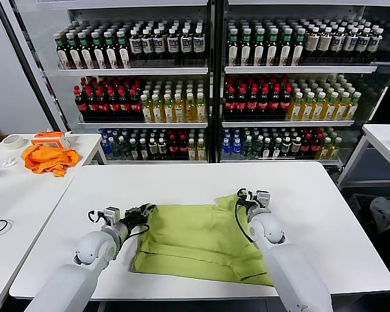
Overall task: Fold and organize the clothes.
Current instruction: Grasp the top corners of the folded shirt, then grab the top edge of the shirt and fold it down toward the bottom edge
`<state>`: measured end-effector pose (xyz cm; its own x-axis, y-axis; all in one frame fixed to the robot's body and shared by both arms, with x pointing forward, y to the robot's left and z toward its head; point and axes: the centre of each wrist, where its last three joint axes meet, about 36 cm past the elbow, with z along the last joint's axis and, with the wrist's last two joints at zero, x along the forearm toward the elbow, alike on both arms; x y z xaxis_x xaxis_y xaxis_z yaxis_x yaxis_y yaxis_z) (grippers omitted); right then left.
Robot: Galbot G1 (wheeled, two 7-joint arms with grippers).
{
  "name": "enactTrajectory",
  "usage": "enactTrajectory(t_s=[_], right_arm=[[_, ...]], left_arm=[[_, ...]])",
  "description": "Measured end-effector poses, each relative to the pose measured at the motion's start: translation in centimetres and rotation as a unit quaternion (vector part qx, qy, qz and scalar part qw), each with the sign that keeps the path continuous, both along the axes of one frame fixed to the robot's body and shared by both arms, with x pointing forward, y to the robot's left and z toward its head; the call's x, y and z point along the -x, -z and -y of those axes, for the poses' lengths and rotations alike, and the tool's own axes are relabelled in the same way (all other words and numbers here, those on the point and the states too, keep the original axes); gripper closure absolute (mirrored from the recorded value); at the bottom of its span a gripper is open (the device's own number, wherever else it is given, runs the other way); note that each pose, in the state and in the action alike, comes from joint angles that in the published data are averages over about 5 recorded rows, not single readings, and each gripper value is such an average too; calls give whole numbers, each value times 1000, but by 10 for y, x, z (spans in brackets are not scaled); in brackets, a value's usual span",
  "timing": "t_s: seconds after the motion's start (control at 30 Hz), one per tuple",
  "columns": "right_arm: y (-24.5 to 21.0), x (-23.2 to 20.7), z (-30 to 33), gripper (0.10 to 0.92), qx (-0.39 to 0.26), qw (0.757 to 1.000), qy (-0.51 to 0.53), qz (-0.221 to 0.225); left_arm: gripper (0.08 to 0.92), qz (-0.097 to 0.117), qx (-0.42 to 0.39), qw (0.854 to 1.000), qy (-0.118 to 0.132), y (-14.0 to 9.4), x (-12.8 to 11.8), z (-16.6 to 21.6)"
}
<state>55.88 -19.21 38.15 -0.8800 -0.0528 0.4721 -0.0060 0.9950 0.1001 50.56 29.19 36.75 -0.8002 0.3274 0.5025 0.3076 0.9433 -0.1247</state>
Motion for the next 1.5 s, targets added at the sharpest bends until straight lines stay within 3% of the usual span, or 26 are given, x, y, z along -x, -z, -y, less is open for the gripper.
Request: enactTrajectory(t_s=[0.1, 0.2, 0.43, 0.67, 1.03, 1.5], right_arm=[[-3, 4, 1, 905, -3, 1000, -3, 10], [-13, 11, 2, 917, -7, 1000, -5, 23], [-39, 52, 9, 917, -11, 999, -13, 47], [-53, 106, 19, 917, -4, 998, -22, 53], [-61, 165, 29, 917, 13, 998, -25, 48], [-66, 204, 42, 917, 27, 999, -18, 26]], left_arm=[[870, 8, 6, 1000, 0, 0, -2, 0], [914, 20, 11, 1000, -1, -3, -3, -2], [919, 50, 12, 999, -1, -12, 8, -10], [919, 66, 10, 998, 7, -19, 35, -13], [919, 69, 7, 997, 21, -8, 69, -18], [919, 72, 9, 997, 34, -5, 84, -16]])
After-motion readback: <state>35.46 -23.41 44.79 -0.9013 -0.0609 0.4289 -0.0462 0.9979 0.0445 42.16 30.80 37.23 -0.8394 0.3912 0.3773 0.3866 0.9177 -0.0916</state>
